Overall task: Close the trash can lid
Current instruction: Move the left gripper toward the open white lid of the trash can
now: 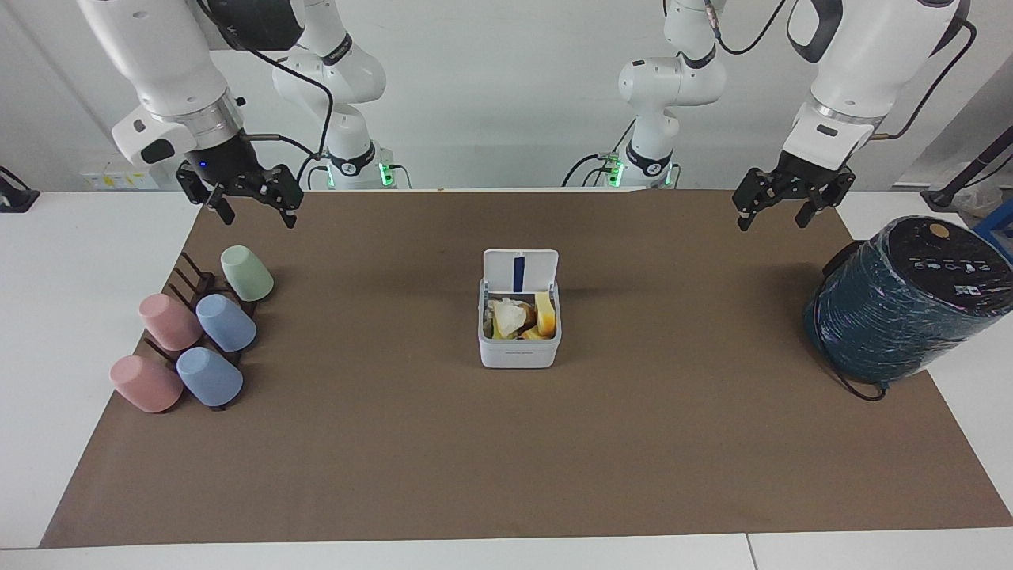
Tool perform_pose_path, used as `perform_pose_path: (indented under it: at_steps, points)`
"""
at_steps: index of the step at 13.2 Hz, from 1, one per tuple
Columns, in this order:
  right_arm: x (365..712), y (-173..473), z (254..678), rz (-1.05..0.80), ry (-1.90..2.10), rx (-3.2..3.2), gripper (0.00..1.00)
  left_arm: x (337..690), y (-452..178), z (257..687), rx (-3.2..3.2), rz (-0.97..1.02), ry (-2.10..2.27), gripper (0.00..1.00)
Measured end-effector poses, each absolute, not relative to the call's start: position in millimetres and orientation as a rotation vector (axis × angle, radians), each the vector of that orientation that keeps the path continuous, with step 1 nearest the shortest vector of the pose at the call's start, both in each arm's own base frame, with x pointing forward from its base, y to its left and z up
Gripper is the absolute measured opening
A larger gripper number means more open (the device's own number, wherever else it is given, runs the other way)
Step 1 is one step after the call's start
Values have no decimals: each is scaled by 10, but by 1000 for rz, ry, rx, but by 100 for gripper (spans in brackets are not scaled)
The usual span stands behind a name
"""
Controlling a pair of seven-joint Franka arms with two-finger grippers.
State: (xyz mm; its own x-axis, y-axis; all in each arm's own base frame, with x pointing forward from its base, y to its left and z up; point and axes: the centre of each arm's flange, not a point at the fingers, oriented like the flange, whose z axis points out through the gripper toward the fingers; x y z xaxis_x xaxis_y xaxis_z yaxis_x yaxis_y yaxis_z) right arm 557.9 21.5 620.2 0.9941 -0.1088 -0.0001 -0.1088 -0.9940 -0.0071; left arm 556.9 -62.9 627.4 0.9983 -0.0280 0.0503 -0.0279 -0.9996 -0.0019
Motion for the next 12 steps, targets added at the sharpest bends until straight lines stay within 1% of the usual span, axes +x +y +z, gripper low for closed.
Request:
perform_pose_path:
  at_steps: [4, 6, 7, 10, 12]
  points:
    - [5579, 215, 6202, -1, 171, -3130, 100, 5568, -692, 6252, -3139, -66, 62, 100]
    - [5579, 215, 6202, -1, 171, -3130, 100, 5537, -821, 6202, -3137, -35, 97, 100]
    - [5579, 215, 6202, -1, 171, -3130, 100, 5505, -940, 6146, -3136, -11, 100, 92]
    - [5579, 215, 6202, -1, 171, -3130, 100, 5299, -1549, 5980, -3129, 44, -31, 50]
    - [5579, 215, 6202, -1, 171, -3130, 100, 5058, -2096, 5930, -3124, 39, -87, 26]
